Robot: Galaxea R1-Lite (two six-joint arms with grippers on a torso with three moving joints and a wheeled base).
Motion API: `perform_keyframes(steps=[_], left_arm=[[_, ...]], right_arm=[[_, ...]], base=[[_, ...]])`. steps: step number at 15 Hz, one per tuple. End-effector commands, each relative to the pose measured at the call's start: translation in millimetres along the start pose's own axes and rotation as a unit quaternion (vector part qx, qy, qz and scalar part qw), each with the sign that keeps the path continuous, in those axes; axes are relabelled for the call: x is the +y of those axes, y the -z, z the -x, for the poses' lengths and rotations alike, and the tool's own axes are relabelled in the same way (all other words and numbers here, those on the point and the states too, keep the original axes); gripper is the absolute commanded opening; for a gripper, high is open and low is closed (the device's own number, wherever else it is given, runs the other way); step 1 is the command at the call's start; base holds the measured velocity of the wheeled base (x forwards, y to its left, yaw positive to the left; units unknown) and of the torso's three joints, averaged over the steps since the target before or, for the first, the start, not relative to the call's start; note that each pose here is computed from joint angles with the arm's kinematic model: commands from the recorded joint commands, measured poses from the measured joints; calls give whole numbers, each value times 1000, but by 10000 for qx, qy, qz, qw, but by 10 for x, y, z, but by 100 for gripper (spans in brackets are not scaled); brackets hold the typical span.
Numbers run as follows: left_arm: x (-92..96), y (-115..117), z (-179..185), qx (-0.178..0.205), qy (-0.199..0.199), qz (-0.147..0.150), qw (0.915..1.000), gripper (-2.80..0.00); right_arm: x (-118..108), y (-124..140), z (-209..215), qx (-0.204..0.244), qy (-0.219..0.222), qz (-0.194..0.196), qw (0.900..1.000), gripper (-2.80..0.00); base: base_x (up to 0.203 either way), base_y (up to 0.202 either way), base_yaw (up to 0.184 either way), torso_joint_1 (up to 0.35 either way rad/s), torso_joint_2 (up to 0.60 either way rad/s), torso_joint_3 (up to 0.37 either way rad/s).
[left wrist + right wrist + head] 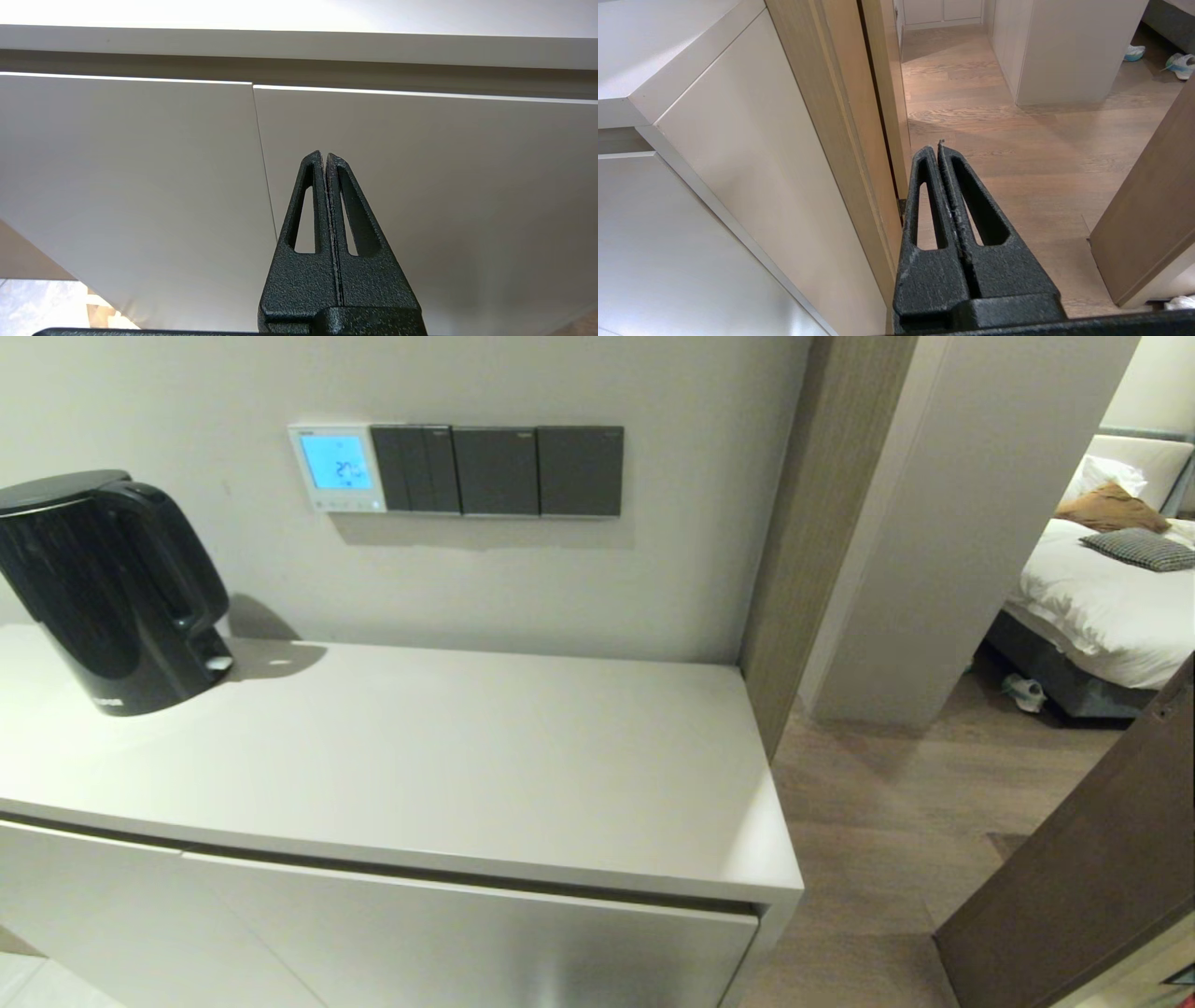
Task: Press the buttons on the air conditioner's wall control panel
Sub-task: Turn off the central air conditioner
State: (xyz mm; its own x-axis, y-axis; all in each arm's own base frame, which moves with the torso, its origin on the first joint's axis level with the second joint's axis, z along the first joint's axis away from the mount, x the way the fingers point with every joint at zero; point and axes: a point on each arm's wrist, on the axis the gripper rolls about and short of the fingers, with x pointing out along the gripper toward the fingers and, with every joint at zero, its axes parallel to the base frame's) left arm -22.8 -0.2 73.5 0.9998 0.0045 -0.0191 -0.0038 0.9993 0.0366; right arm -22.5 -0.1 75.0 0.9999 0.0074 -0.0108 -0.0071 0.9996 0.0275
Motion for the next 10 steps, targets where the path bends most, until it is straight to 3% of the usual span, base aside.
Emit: perform_keyframes(steps=[1,10], left_arm=[[0,0,-1,12,0,7,10000,-280],[0,-1,-1,4,7,68,10000,-280]], right_arm=[[0,4,-2,15,-1,-1,10000,-280],[0,4,-2,15,-8,-1,10000,-280]], base=[[0,0,0,0,0,0],[0,0,0,0,0,0]])
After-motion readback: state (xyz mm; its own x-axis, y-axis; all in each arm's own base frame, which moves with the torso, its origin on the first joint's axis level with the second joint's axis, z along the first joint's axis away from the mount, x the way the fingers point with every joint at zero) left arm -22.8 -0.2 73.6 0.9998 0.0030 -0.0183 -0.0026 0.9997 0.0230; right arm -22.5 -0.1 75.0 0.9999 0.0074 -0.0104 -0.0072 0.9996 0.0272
